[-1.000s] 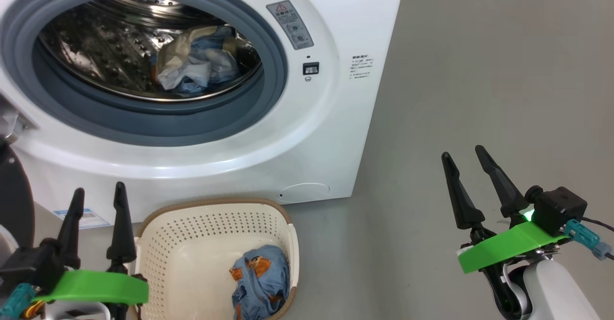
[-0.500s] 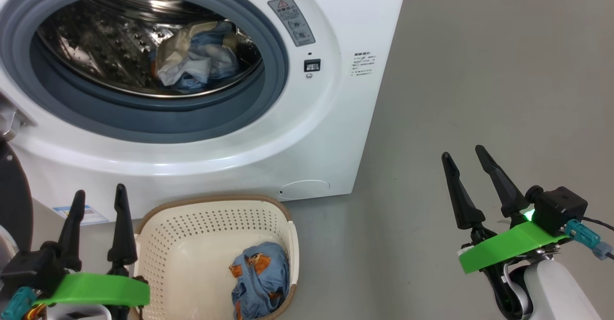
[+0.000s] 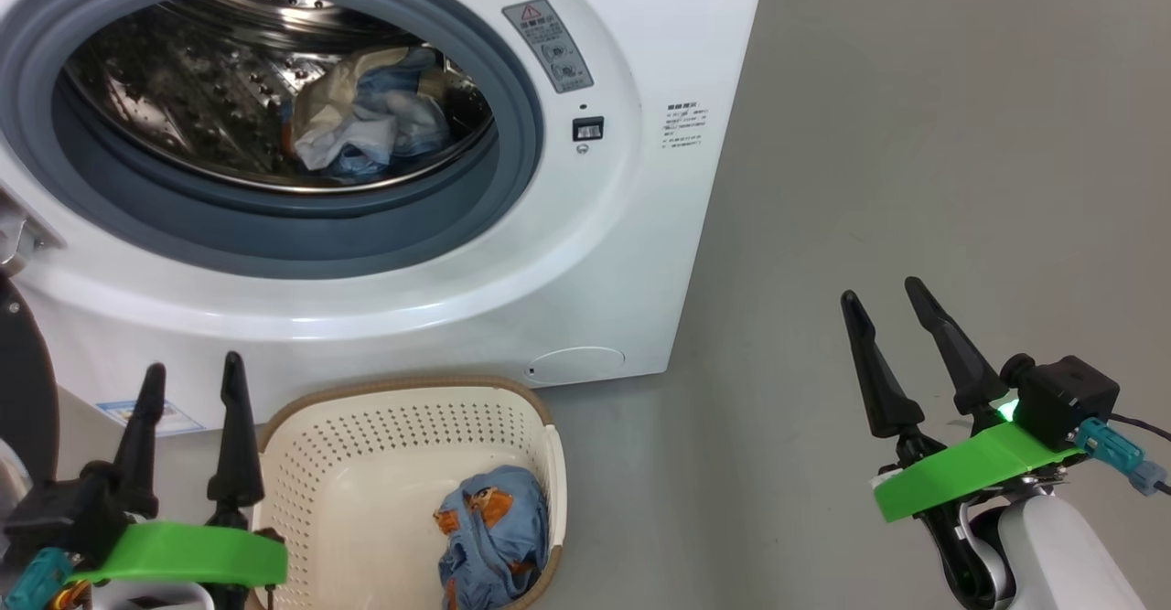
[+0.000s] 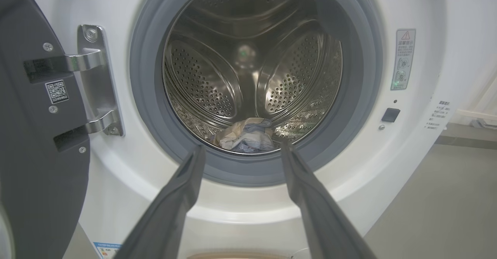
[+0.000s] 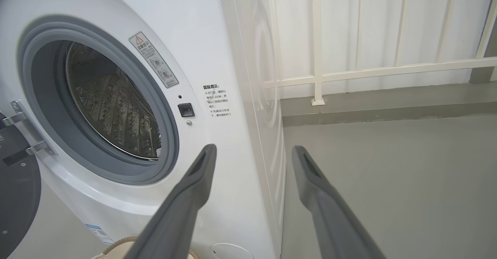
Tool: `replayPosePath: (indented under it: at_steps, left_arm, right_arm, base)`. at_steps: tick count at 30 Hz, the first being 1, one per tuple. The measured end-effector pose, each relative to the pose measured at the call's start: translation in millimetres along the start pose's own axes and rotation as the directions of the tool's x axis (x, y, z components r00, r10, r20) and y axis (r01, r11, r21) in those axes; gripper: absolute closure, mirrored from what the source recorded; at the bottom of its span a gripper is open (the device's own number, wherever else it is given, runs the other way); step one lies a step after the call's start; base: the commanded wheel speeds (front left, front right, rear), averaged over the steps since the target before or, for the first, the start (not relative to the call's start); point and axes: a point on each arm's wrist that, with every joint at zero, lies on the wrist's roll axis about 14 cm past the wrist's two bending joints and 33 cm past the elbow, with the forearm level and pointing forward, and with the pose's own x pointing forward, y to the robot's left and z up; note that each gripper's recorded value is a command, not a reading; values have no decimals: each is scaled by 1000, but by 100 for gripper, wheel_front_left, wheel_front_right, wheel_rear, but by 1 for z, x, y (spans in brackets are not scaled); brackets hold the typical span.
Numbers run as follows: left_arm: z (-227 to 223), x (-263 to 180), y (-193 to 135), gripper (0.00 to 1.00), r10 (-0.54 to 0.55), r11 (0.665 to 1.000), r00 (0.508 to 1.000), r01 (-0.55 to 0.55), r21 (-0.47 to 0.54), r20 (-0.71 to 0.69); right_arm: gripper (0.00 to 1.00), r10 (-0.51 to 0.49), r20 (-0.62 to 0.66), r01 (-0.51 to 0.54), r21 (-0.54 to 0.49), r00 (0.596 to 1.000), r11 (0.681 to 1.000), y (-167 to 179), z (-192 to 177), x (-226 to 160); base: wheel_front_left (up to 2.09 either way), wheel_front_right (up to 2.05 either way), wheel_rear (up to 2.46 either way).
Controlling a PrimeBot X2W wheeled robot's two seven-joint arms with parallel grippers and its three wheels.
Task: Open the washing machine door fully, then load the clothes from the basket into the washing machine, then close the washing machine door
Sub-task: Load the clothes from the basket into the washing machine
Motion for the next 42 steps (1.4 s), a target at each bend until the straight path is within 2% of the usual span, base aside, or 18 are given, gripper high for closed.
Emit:
replayPosePath:
  at_steps: [9,23,27,36,42]
  left_arm:
    - [-16,-2,0,0,0,1000,999,0,-10,-47]
    - [-88,7,-4,0,-38,998,968,26,-51,-250]
    - [-117,12,-11,0,-68,996,940,46,-74,-334]
    - [-185,19,-15,0,-131,991,843,98,-91,-521]
    - [-230,17,-22,0,-181,983,754,139,-117,-632]
  right_arm:
    - [0,-1,-4,1,-1,1000,1000,-1,-1,-1]
    - [0,-38,-76,38,2,996,999,-14,-30,2]
    - [0,-52,-91,53,9,995,999,-17,-38,7]
    - [0,-82,-115,85,17,990,996,-25,-57,21]
    - [0,-108,-140,110,12,984,994,-33,-72,27]
  base:
    - [0,0,0]
    - [0,0,0]
    - [0,0,0]
    - [0,0,0]
    - [0,0,0]
